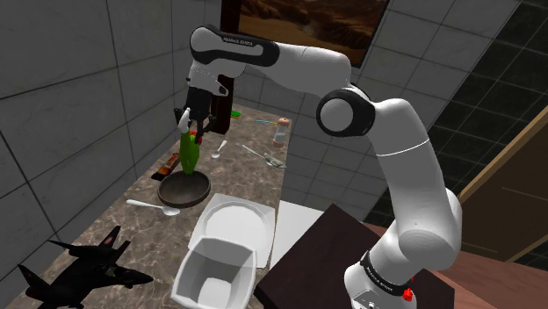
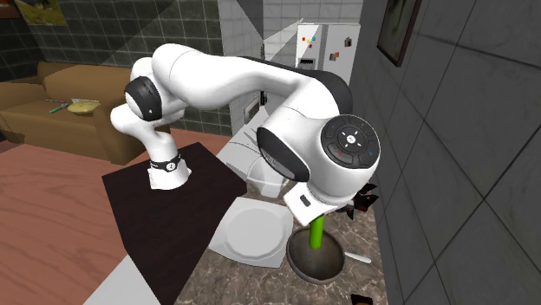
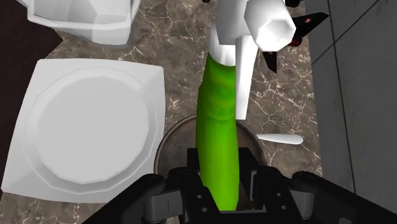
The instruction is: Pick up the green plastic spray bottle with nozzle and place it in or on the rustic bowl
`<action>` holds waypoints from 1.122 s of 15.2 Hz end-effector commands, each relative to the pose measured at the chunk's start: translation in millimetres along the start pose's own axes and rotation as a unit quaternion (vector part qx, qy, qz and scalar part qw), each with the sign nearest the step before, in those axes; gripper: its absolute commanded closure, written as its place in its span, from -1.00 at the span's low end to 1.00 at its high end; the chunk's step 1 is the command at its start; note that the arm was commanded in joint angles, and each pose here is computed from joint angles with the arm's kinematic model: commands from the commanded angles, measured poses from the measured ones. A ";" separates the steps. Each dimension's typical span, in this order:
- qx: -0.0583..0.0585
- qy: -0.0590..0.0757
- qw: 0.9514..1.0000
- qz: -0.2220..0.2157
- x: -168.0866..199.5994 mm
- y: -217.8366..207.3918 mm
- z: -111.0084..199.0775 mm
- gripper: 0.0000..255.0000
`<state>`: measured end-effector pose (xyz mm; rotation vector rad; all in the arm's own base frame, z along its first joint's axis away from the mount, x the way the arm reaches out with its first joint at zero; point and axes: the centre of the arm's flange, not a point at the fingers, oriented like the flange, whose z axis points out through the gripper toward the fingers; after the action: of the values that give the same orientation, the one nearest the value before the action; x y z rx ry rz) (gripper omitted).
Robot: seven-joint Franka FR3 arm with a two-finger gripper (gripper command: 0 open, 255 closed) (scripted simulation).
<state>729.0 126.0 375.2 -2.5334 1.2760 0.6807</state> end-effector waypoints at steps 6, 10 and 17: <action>-0.001 0.000 1.000 0.000 28.8 -0.3 22.1 1.00; -0.001 0.000 1.000 0.000 39.3 -0.5 40.4 1.00; -0.001 0.000 1.000 0.000 48.7 -0.6 56.7 1.00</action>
<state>737.3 114.7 301.7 -2.5350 1.2753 0.6827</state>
